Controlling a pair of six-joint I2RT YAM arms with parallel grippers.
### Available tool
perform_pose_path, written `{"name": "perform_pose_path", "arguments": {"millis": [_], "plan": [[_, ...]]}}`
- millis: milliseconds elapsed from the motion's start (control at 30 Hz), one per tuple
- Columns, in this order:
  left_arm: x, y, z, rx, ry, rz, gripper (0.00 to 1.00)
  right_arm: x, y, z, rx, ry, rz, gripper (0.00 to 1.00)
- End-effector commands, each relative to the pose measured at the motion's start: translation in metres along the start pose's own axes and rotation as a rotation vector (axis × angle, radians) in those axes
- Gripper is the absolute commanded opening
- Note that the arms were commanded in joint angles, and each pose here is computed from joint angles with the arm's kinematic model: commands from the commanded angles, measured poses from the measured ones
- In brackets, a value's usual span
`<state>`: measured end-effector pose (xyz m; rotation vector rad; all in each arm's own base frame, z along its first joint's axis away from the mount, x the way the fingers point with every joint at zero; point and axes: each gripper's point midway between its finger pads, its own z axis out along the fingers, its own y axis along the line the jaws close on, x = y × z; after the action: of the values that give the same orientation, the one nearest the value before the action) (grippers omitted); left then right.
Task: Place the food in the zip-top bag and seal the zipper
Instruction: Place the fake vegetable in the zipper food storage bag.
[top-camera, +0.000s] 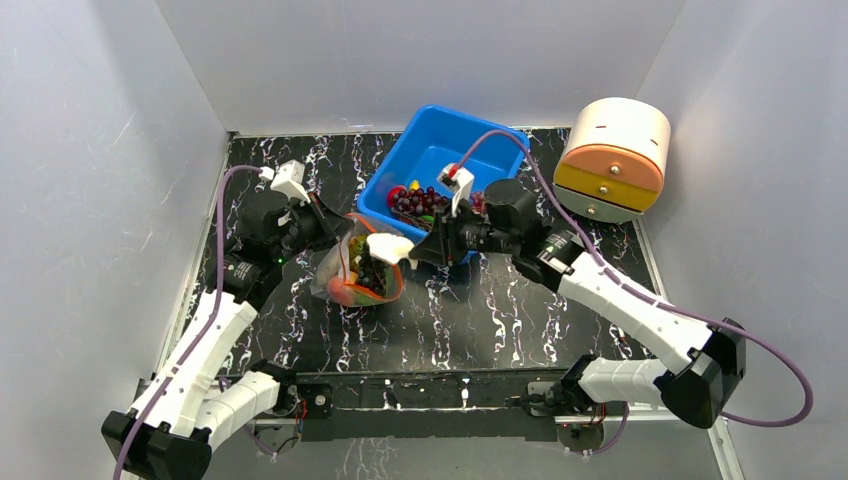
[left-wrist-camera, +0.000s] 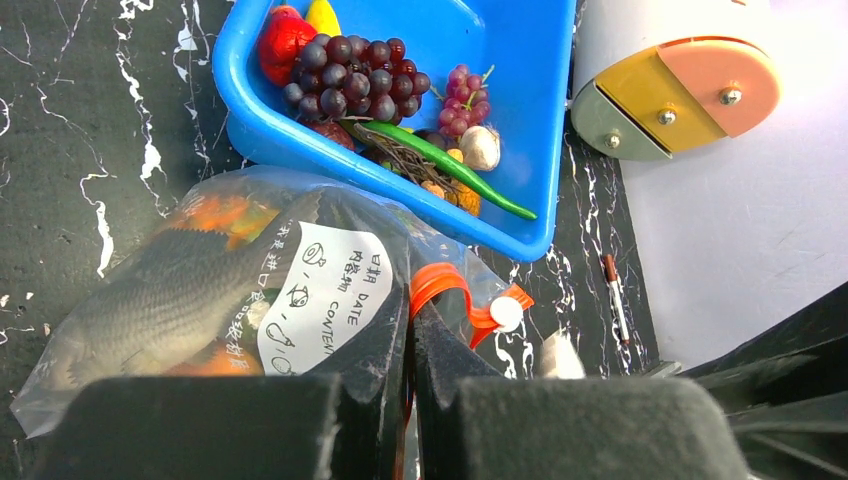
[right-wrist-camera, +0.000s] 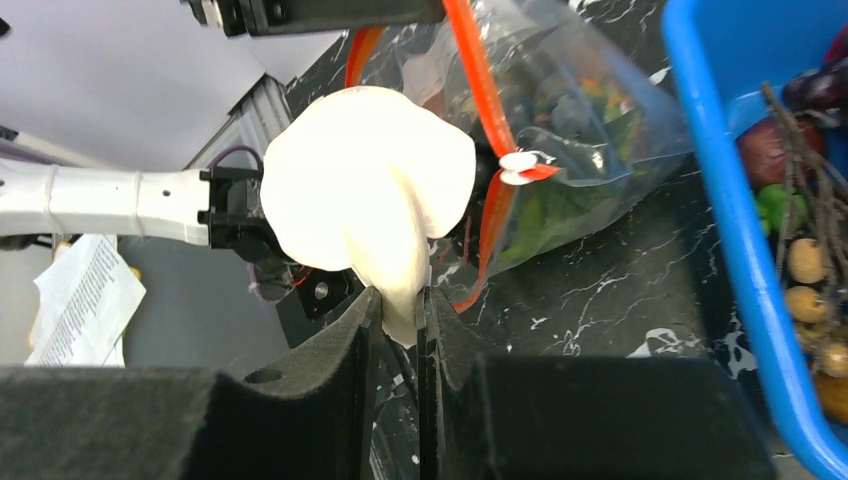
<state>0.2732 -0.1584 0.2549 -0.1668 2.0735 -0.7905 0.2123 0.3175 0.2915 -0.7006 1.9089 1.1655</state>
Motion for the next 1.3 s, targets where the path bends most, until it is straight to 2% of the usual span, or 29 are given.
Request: {"name": "perform_pose_path", "arguments": {"millis": [0,167,433,600,733,933,1200,1267], "plan": [[-0.023,-0.026,-0.013,0.071,-0.049,0.019,0.0,-0.023,0.029,0.009,-0.058,-0.058,-0.033,0.0],[-0.017,-0.025,-0.013,0.072,-0.029,0.012,0.0,-0.001,0.042,0.042,-0.061,-0.006,0.0,0.0],[-0.013,-0.031,-0.013,0.107,-0.004,-0.002,0.0,0.014,0.013,0.073,0.143,0.058,0.088,0.01],[-0.008,-0.036,-0.016,0.133,0.022,-0.004,0.0,0.012,0.005,0.08,0.186,0.021,0.128,0.02],[-0.003,-0.036,-0.018,0.138,0.037,-0.028,0.0,0.018,-0.017,0.081,0.289,0.0,0.138,0.01],[0.001,-0.04,-0.018,0.164,0.059,-0.039,0.0,0.003,-0.031,0.069,0.405,-0.051,0.119,0.01],[-0.004,-0.046,-0.011,0.176,0.073,-0.051,0.0,0.016,-0.016,0.078,0.398,0.018,0.047,0.03],[-0.003,-0.048,-0.009,0.198,0.068,-0.072,0.0,0.011,0.002,0.086,0.301,0.003,0.052,0.04]]}}
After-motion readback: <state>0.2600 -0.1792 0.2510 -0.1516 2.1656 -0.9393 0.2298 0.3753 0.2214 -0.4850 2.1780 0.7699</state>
